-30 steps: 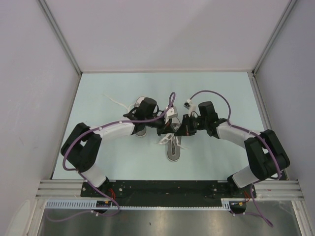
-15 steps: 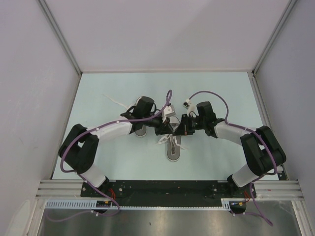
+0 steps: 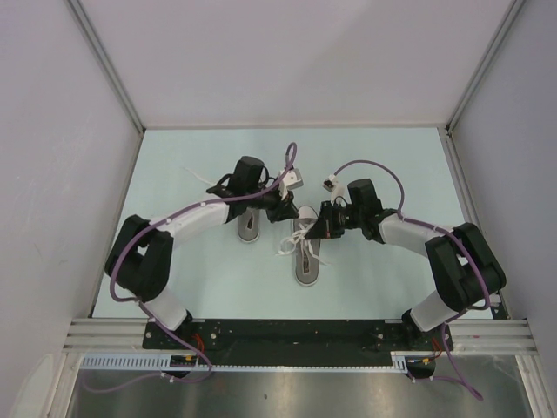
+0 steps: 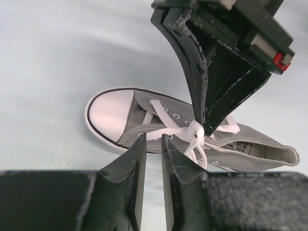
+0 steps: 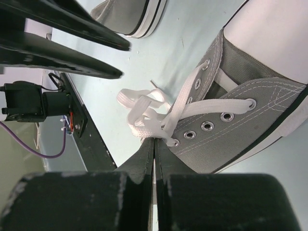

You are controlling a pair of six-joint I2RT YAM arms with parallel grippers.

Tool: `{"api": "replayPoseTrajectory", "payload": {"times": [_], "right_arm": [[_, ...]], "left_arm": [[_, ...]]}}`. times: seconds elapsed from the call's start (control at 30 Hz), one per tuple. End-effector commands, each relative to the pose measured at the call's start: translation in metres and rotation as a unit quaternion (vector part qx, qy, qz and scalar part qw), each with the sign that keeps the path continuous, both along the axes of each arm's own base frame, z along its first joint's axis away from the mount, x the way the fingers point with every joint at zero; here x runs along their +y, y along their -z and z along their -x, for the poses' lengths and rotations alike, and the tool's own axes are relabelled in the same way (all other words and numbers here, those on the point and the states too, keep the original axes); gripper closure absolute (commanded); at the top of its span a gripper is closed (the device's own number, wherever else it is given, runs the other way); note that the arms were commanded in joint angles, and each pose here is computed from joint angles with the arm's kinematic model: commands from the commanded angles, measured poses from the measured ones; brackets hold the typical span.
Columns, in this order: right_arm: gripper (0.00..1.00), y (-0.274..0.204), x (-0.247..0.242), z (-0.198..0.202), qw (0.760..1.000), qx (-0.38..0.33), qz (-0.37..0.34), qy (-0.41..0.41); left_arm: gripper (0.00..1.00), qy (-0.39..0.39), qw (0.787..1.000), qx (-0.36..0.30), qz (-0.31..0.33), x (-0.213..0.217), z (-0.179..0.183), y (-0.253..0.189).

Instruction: Tie the shoes

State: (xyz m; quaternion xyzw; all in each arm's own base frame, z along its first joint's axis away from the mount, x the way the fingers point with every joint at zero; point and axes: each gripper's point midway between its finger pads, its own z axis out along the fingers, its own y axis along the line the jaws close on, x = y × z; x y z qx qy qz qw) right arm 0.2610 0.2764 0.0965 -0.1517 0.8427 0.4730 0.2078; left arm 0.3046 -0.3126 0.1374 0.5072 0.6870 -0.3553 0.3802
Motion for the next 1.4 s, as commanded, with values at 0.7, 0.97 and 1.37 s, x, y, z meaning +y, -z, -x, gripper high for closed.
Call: {"api": "replayPoseTrajectory", "payload": {"times": [0.7, 0.97, 1.37], "right_arm": [[1.00, -0.012, 0.005, -0.011, 1.000, -0.021, -0.009, -0.006], [1.00, -0.014, 0.004, -0.010, 1.000, -0.027, -0.009, -0.009], [1.00, -0.016, 0.003, -0.010, 0.999, -0.034, -0.008, -0.012]], "left_arm": [[0.73, 0.091, 0.995, 0.043, -0.010, -0.029, 0.033, 0.015], [0.73, 0.100, 0.994, 0.049, -0.015, -0.030, 0.035, 0.021], [1.00, 0.122, 0.991, 0.055, -0.005, -0.033, 0.041, 0.017]]}}
